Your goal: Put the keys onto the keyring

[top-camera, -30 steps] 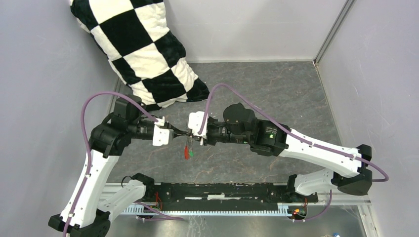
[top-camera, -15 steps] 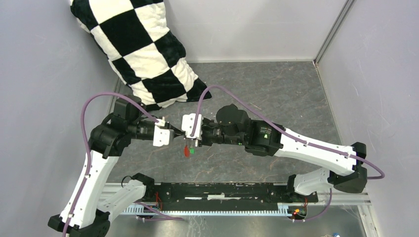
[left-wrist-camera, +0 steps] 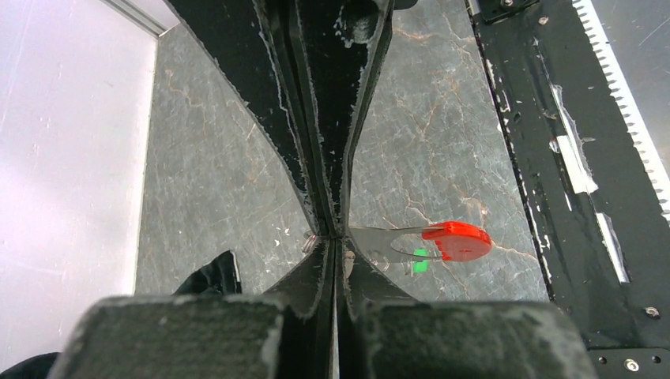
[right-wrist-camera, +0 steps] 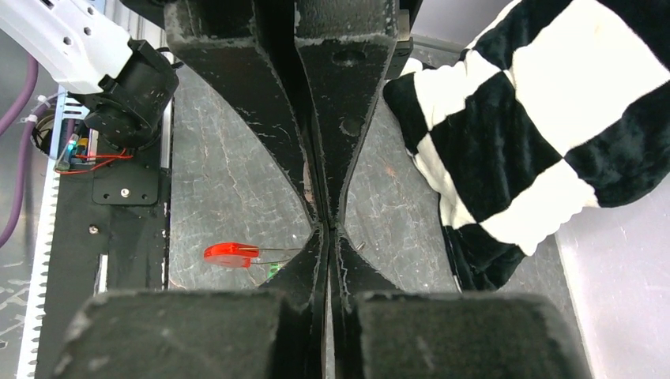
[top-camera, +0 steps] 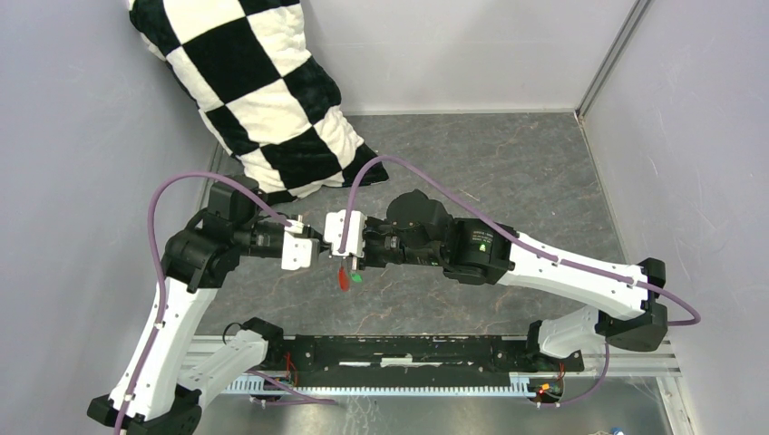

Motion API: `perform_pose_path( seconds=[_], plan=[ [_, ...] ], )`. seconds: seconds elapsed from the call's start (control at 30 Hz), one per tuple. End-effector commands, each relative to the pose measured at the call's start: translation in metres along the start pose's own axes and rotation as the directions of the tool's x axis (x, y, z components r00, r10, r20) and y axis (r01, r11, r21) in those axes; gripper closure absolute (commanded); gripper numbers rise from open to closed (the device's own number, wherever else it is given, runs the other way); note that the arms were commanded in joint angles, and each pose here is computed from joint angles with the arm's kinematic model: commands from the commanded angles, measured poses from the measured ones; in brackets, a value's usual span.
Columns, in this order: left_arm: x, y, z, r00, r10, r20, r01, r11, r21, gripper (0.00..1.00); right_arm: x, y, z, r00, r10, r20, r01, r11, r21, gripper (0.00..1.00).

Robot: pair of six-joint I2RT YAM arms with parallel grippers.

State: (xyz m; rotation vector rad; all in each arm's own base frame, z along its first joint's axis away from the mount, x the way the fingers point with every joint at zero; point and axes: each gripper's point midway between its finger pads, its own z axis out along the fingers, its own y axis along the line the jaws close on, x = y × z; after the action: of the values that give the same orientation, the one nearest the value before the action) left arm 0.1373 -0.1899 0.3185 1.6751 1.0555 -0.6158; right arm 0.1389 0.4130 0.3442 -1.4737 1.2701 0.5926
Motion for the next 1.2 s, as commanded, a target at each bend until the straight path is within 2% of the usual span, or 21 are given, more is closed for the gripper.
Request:
perform_pose_path(
  seconds=[0.0, 0.07, 0.17, 0.23, 0.33, 0.43, 0.53, 0.57, 0.63, 0.7, 0.8, 0.9, 1.07, 1.17],
  plan=[
    [-0.016, 0.001, -0.003, 0.996, 0.078, 0.039, -0.078, 0.997, 0.004, 0.98, -0.007, -0.017, -0.012, 1.0, -0.023, -0.004, 0.024, 0.997, 0.068, 0.99],
    [-0.016, 0.001, -0.003, 0.996, 0.079, 0.041, -0.079, 0.997, 0.005, 0.98, -0.003, -0.016, -0.013, 0.999, -0.028, -0.018, 0.029, 0.997, 0.066, 0.98],
    [-0.018, 0.001, -0.004, 0.996, 0.082, 0.043, -0.082, 0.997, 0.003, 0.98, -0.001, -0.016, -0.015, 0.999, -0.032, -0.03, 0.034, 0.997, 0.067, 0.87],
    [-0.018, 0.001, -0.004, 0.996, 0.081, 0.041, -0.081, 0.997, 0.003, 0.98, -0.002, -0.017, -0.016, 0.999, -0.036, -0.029, 0.038, 0.997, 0.067, 0.85],
    [-0.018, 0.001, -0.004, 0.996, 0.08, 0.044, -0.081, 0.997, 0.004, 0.98, -0.004, -0.018, -0.016, 0.999, -0.037, -0.022, 0.039, 0.997, 0.072, 0.89],
    [-0.019, 0.001, -0.004, 0.996, 0.08, 0.047, -0.08, 0.997, 0.003, 0.98, -0.004, -0.018, -0.015, 0.999, -0.041, -0.019, 0.042, 0.997, 0.072, 0.99],
    [-0.022, 0.0, -0.004, 0.995, 0.076, 0.058, -0.076, 0.997, 0.007, 0.98, -0.004, -0.019, -0.014, 0.999, -0.04, 0.006, 0.039, 0.995, 0.091, 0.99],
    [-0.024, 0.0, -0.004, 0.995, 0.076, 0.067, -0.077, 0.997, 0.009, 0.97, -0.007, -0.019, -0.016, 0.999, -0.03, 0.042, 0.025, 0.994, 0.104, 0.99],
    [-0.03, -0.002, -0.005, 0.995, 0.048, 0.088, -0.05, 0.999, 0.017, 0.77, -0.008, -0.017, -0.019, 0.99, -0.001, 0.139, -0.018, 0.991, 0.134, 0.99],
    [-0.037, 0.001, -0.005, 0.994, -0.022, 0.11, 0.021, 1.0, 0.017, 0.64, -0.017, -0.015, -0.032, 0.958, 0.023, 0.287, -0.073, 0.984, 0.164, 1.0],
    [-0.045, 0.002, -0.006, 0.986, -0.113, 0.125, 0.112, 0.994, 0.021, 0.55, -0.023, -0.012, -0.054, 0.876, 0.041, 0.481, -0.15, 0.97, 0.189, 0.99],
    [-0.047, -0.005, -0.005, 0.97, -0.198, 0.14, 0.194, 0.98, 0.046, 0.53, -0.031, -0.004, -0.07, 0.795, 0.039, 0.606, -0.174, 0.97, 0.167, 1.0],
    [-0.046, -0.011, 0.001, 0.919, -0.349, 0.184, 0.344, 0.937, 0.058, 0.58, -0.04, 0.002, -0.089, 0.681, 0.053, 0.73, -0.217, 0.967, 0.132, 1.0],
    [-0.048, -0.014, 0.001, 0.909, -0.36, 0.21, 0.357, 0.933, 0.056, 0.61, -0.046, 0.001, -0.1, 0.619, 0.061, 0.783, -0.25, 0.961, 0.123, 1.0]
  ],
)
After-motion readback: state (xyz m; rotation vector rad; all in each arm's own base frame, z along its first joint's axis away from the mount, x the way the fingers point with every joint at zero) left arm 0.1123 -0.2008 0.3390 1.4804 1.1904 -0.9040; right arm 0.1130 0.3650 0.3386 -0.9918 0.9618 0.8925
